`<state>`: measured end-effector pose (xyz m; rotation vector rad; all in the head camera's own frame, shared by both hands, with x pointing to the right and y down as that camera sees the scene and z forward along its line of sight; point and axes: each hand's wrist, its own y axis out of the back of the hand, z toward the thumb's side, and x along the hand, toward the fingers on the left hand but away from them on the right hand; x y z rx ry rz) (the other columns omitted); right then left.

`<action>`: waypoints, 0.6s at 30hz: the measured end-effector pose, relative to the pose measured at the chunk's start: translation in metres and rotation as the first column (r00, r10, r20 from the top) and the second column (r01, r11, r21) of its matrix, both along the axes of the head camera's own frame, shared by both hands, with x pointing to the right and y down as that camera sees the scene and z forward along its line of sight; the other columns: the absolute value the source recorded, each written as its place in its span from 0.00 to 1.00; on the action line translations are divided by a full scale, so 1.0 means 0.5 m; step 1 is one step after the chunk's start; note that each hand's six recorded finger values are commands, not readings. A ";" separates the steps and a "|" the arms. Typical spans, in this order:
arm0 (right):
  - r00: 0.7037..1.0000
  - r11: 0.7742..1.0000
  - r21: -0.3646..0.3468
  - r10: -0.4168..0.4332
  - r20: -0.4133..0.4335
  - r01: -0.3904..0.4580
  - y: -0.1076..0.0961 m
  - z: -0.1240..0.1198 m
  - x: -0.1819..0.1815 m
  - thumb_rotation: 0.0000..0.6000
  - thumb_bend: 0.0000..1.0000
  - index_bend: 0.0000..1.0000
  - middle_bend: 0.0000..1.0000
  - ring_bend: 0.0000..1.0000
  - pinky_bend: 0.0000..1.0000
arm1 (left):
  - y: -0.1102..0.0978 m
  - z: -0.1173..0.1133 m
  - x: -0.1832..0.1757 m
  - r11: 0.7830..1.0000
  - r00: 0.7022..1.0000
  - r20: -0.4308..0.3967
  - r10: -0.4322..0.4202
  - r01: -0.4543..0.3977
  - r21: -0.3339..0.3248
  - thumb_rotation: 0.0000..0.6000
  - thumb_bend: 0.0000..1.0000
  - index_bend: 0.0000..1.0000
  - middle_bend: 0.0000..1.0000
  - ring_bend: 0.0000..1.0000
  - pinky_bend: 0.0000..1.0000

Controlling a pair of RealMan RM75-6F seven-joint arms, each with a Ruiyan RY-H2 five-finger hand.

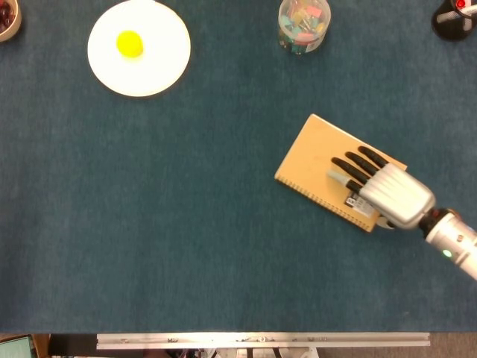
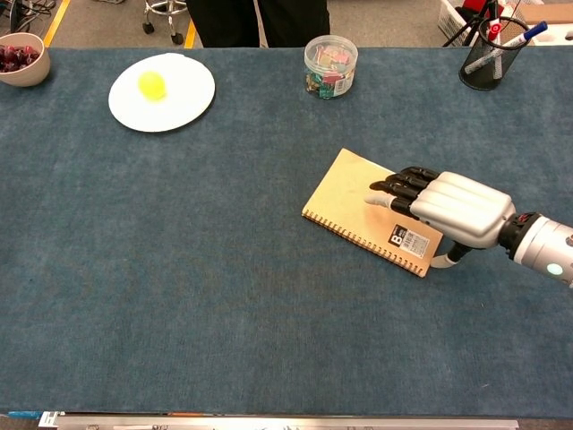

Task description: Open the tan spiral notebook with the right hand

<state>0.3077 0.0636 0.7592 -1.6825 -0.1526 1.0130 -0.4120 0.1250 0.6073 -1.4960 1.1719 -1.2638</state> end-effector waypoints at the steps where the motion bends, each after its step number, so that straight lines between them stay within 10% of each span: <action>1: 1.000 1.000 -0.001 0.002 0.006 -0.002 -0.001 0.000 -0.007 1.00 0.00 0.00 0.05 0.00 0.08 | 0.000 -0.001 0.000 1.000 1.000 0.000 -0.001 0.001 0.001 1.00 0.40 0.20 0.14 0.14 0.18; 18: 0.996 0.996 -0.094 0.004 0.086 0.004 0.002 -0.028 -0.072 1.00 0.00 0.01 0.12 0.00 0.08 | -0.002 -0.002 0.001 1.000 1.000 0.001 0.000 0.000 0.004 1.00 0.40 0.20 0.14 0.14 0.18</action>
